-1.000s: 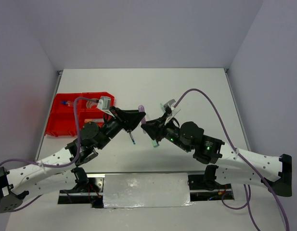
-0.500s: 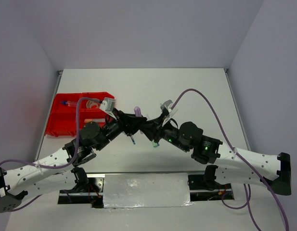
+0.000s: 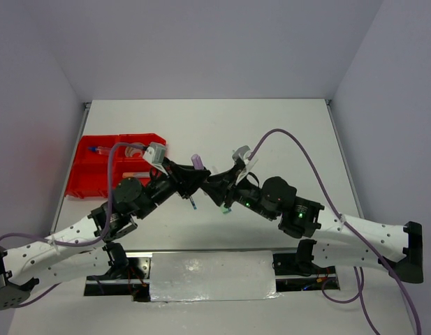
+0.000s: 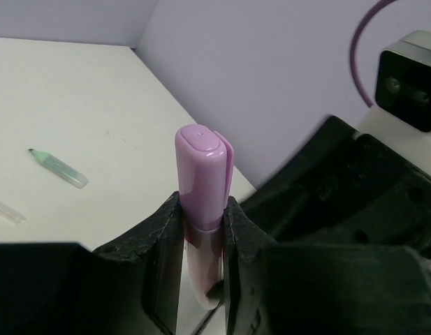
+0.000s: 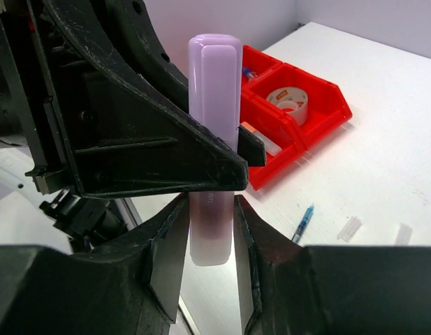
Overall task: Sort the stationery into containers
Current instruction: Close the pen cap on the pen.
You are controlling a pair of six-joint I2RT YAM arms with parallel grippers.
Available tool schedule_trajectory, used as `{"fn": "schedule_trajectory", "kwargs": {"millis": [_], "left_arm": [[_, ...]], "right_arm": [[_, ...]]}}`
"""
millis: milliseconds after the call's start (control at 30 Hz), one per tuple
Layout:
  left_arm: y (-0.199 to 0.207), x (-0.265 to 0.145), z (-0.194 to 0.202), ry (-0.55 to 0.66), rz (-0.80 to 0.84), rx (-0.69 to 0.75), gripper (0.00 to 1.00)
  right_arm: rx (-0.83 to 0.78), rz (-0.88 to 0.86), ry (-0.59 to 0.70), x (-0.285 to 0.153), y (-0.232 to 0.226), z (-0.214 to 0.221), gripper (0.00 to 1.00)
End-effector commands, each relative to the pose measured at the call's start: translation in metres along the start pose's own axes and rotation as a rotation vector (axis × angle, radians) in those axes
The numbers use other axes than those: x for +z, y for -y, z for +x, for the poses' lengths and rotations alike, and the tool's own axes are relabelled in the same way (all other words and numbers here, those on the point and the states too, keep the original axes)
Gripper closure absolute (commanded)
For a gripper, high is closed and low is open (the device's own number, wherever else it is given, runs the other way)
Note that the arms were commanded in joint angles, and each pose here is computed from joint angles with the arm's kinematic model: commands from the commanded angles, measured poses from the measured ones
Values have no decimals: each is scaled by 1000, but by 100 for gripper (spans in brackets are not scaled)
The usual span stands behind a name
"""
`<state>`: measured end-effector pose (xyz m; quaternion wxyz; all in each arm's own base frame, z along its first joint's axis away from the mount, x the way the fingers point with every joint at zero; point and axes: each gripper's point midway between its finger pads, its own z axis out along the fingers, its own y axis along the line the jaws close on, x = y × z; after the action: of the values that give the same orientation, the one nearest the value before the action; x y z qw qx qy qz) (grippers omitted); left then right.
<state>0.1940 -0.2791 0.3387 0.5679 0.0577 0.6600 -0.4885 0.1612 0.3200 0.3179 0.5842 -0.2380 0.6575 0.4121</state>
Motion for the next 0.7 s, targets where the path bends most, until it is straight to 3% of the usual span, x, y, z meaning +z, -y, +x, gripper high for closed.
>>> {"fn": "schedule_trajectory", "kwargs": {"millis": [0, 33, 200, 300, 467, 667], "left_arm": [[43, -8, -30, 67, 180, 41, 100], [47, -12, -34, 75, 200, 52, 100], [79, -24, -42, 52, 359, 144, 100], [102, -36, -41, 25, 484, 181, 100], [134, -56, -35, -13, 698, 204, 100], [151, -70, -27, -55, 831, 191, 100]], "right_arm": [[4, -130, 69, -5, -27, -20, 49], [9, -133, 65, -7, -27, -21, 41], [22, -182, 9, -19, -35, -15, 36], [40, -266, 17, -32, -48, -21, 23], [43, -560, 16, -64, -98, -39, 26], [69, -685, 38, -83, -119, -59, 41]]}}
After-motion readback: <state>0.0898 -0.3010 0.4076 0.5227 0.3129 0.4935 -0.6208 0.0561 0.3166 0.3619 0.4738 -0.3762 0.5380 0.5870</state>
